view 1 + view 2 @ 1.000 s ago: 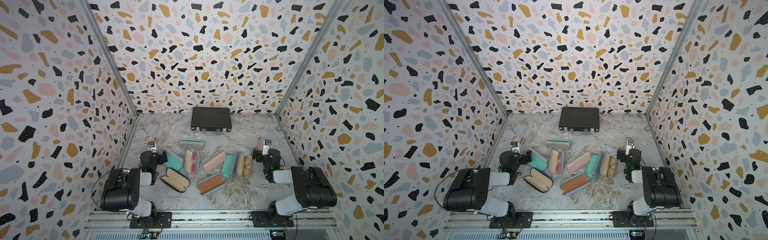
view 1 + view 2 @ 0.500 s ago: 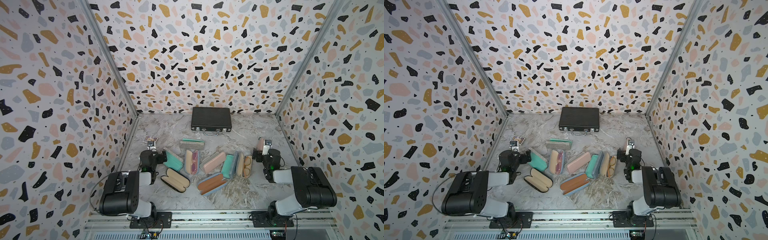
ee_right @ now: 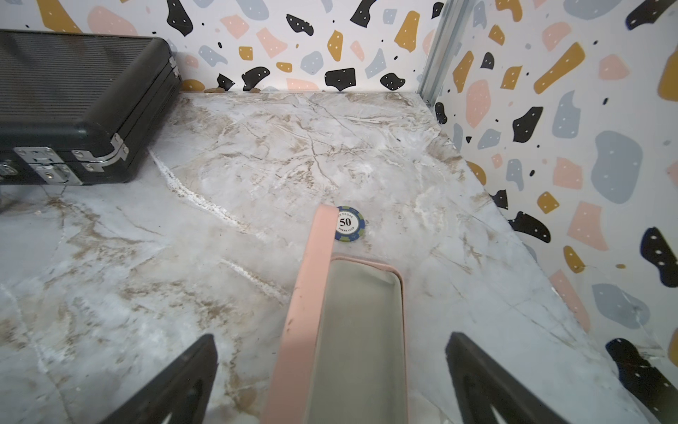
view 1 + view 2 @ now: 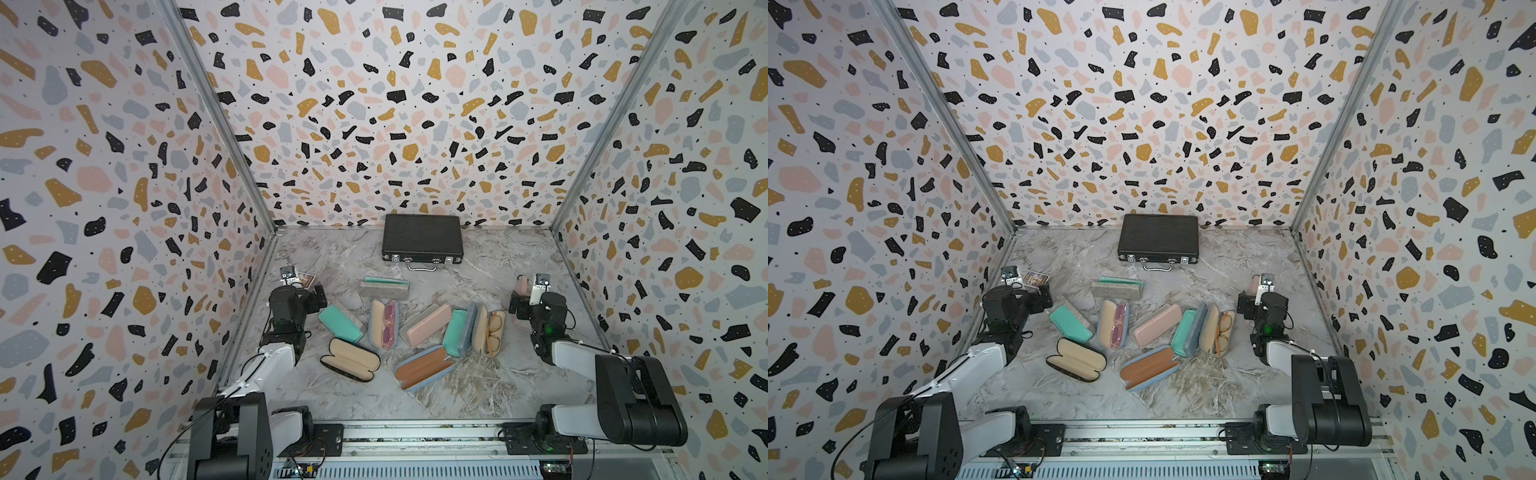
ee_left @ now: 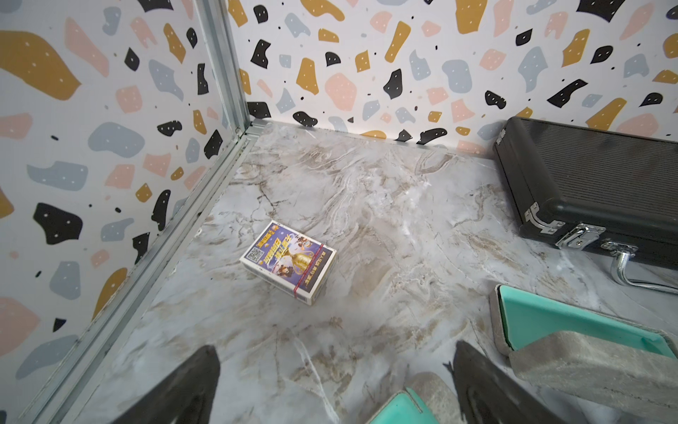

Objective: Close the glasses case
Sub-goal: Adjust the glasses case at the center of the board.

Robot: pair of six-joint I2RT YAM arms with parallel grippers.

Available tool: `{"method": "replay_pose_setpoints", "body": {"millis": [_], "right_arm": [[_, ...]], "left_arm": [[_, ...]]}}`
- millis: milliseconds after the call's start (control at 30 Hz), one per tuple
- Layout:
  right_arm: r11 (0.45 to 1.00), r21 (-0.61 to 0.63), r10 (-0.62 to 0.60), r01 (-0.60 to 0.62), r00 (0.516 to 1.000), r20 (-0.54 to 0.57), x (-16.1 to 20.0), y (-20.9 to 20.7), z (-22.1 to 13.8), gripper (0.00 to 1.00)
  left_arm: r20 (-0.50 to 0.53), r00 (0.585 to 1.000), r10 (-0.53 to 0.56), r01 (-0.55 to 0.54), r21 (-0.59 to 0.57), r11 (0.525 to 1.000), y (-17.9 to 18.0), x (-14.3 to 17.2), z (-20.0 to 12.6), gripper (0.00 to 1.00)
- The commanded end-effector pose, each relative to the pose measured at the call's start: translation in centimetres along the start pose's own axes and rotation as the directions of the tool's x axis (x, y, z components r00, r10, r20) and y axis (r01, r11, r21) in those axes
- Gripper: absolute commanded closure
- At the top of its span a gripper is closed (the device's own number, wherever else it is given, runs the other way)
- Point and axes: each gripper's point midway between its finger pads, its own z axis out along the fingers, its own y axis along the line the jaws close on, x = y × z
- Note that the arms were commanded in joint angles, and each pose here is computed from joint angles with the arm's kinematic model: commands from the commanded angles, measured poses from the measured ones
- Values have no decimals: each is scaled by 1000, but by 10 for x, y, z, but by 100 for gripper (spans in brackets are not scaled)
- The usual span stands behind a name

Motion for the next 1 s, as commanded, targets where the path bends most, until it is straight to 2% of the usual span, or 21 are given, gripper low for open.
{"method": "replay_pose_setpoints", "body": {"millis": [0, 133, 267, 333, 367, 433, 467, 500, 533, 600, 700, 867, 967], "right_arm": [[999, 25, 26, -25, 999, -32, -5, -4, -3, 0], [995, 74, 70, -64, 994, -82, -15, -13, -10, 0], [967, 197, 180, -159, 980, -91, -41, -35, -29, 0], [923, 303, 267, -236, 962, -63, -56, -54, -46, 0], [878, 385, 329, -285, 943, -51, -57, -68, -60, 0], [742, 537, 465, -402, 885, 21, -61, -94, -93, 0], [737, 543, 474, -403, 880, 9, -66, -95, -104, 0], [785, 497, 440, -370, 898, -27, -76, -89, -107, 0], [837, 428, 405, -341, 912, -64, -85, -78, -109, 0], [872, 361, 388, -330, 916, -100, -95, -68, -117, 0], [923, 221, 353, -316, 922, -156, -110, -46, -125, 0], [950, 51, 310, -309, 902, -300, -123, -12, -133, 0], [955, -25, 266, -295, 893, -364, -120, 3, -136, 0]], "left_arm": [[-7, 999, -53, 53, -28, 998, 5, -8, -8, 1], [-4, 994, -106, 105, -79, 991, 12, -22, -21, 1], [18, 967, -255, 252, -216, 943, 34, -40, -37, 1], [7, 951, -308, 301, -234, 924, 35, -48, -44, 1], [-3, 939, -345, 334, -243, 911, 35, -52, -50, 1], [-14, 908, -419, 395, -301, 868, 41, -54, -64, 1], [-5, 889, -457, 430, -334, 839, 46, -55, -73, 1], [3, 872, -489, 458, -355, 815, 49, -55, -80, 1], [1, 862, -507, 477, -338, 811, 46, -57, -85, 1], [-12, 874, -486, 474, -208, 856, 26, -73, -87, 1], [-37, 866, -498, 493, -92, 865, 6, -88, -94, 1], [-89, 851, -517, 521, 28, 853, -17, -100, -104, 1], [-123, 842, -525, 533, 46, 845, -23, -99, -110, 1]]}}
